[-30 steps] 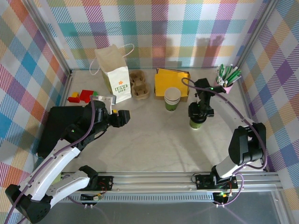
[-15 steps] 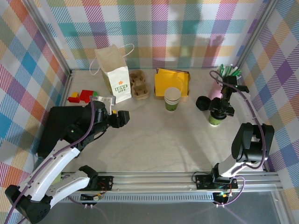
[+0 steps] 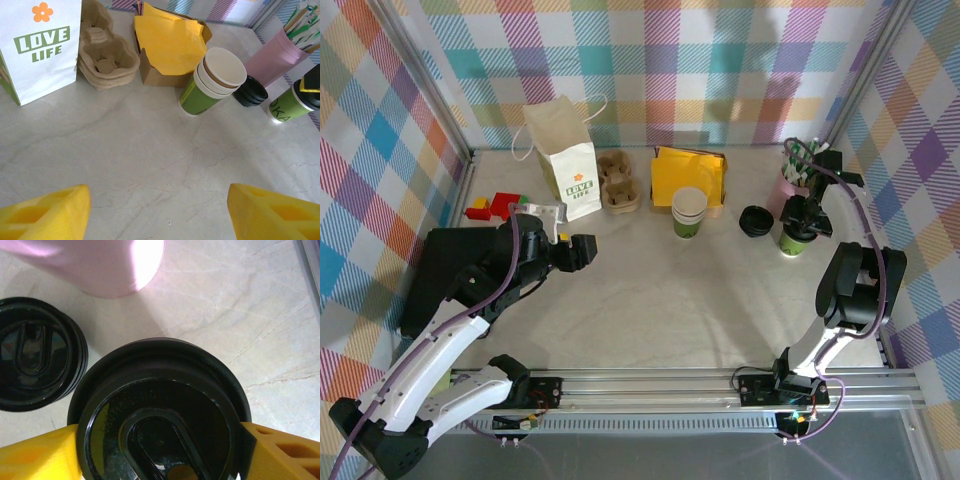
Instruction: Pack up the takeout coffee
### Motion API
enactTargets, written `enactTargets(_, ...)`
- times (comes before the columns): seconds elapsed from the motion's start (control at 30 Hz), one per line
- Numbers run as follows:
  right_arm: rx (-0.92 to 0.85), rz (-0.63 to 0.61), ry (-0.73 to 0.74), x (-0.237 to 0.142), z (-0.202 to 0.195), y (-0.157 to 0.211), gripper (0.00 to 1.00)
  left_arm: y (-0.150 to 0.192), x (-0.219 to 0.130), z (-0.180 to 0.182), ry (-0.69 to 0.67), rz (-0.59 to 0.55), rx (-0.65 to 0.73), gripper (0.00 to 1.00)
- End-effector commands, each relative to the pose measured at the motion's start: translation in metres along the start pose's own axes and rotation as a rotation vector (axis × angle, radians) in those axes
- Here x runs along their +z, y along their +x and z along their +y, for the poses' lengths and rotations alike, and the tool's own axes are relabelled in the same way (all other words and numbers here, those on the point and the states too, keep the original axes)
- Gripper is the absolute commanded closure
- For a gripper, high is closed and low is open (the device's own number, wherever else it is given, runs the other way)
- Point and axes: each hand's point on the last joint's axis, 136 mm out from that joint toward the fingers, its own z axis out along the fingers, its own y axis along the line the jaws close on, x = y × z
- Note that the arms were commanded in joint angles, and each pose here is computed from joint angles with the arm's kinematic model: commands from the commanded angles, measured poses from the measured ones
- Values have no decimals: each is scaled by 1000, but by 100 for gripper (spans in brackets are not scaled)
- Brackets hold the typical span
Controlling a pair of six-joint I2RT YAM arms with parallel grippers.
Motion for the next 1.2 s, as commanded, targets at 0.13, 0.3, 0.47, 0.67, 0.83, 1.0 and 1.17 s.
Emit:
enactTargets(0.13, 3, 2, -30, 1, 3, -6, 18, -8, -2, 1, -13, -10, 11, 28)
enactTargets(0.3, -9, -49, -41, -19, 3, -14, 13, -8, 1, 1, -12, 0, 8, 28)
enactTargets(0.47, -9, -120, -81, -56, 4, -21, 9, -7, 6, 4, -31, 9, -7, 28)
enactTargets(0.67, -11, -220, -206, -118, 18, -21, 9, -10, 21, 8, -71, 30, -41, 28)
enactTargets(0.83, -10, -301, -467, -173, 51, -5, 10, -12, 42, 10, -106, 44, -92, 29)
enactTargets(1.0, -38, -346, -813, -211, 94, 28, 11, -16, 77, 7, -151, 58, -131, 31)
enactTargets(1.17, -107, -336, -915, -201, 120, 60, 11, -13, 127, 9, -209, 102, -179, 34)
